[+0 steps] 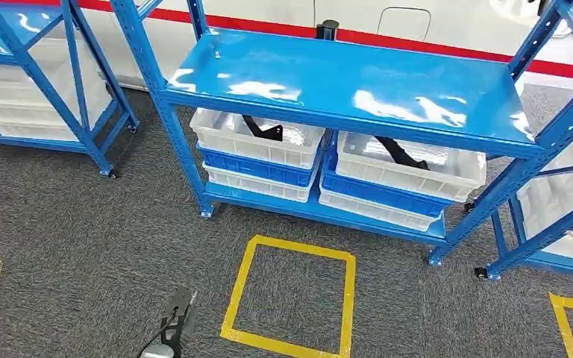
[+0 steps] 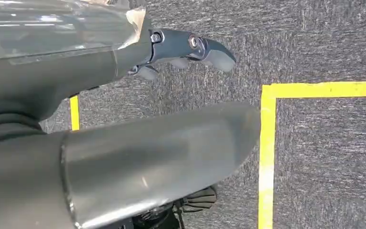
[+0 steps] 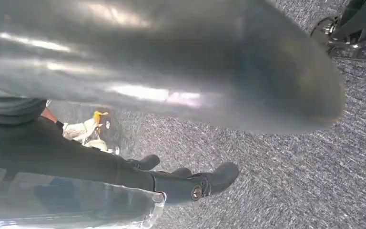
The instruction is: Take the parts from the cabinet and place them on the table.
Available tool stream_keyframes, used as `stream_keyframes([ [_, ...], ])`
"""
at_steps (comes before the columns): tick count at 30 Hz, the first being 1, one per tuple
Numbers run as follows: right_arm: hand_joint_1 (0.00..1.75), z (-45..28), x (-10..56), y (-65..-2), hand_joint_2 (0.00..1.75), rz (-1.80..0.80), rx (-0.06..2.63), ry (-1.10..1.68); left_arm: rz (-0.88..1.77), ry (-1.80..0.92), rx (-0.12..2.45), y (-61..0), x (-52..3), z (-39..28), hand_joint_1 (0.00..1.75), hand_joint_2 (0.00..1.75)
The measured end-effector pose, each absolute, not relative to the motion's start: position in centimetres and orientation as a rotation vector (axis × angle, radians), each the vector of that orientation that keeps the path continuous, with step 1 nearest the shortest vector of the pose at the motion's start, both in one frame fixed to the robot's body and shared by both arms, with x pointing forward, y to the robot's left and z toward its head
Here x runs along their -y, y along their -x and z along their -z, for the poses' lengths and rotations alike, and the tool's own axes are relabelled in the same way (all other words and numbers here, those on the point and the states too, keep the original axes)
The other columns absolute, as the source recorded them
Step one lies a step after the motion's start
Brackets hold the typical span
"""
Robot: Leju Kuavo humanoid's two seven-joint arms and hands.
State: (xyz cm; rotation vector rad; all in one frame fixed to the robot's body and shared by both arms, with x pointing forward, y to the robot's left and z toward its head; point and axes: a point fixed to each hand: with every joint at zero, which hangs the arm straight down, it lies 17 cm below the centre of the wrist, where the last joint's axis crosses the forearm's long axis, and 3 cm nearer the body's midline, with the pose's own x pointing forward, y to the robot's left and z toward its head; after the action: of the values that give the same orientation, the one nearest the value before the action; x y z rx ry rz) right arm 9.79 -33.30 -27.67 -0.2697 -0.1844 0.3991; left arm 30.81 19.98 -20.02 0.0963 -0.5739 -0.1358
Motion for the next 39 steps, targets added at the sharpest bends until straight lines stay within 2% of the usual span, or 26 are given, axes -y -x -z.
stream_keyframes([
  [23,0.0,27.8,33.1,-8.7,0.0,-0.374,0.191,0.283,0.175,-0.083,0.605,-30.9,-20.3,19.8,0.0,0.0],
  [31,0.0,27.9,32.7,-8.4,0.0,-0.385,0.176,0.272,-0.052,-0.021,0.495,-29.7,-20.3,20.4,0.0,0.0],
  [39,0.0,27.9,32.7,-8.4,0.0,-0.385,0.179,0.27,-0.07,-0.024,0.498,-30.4,-20.5,20.1,0.0,0.0],
])
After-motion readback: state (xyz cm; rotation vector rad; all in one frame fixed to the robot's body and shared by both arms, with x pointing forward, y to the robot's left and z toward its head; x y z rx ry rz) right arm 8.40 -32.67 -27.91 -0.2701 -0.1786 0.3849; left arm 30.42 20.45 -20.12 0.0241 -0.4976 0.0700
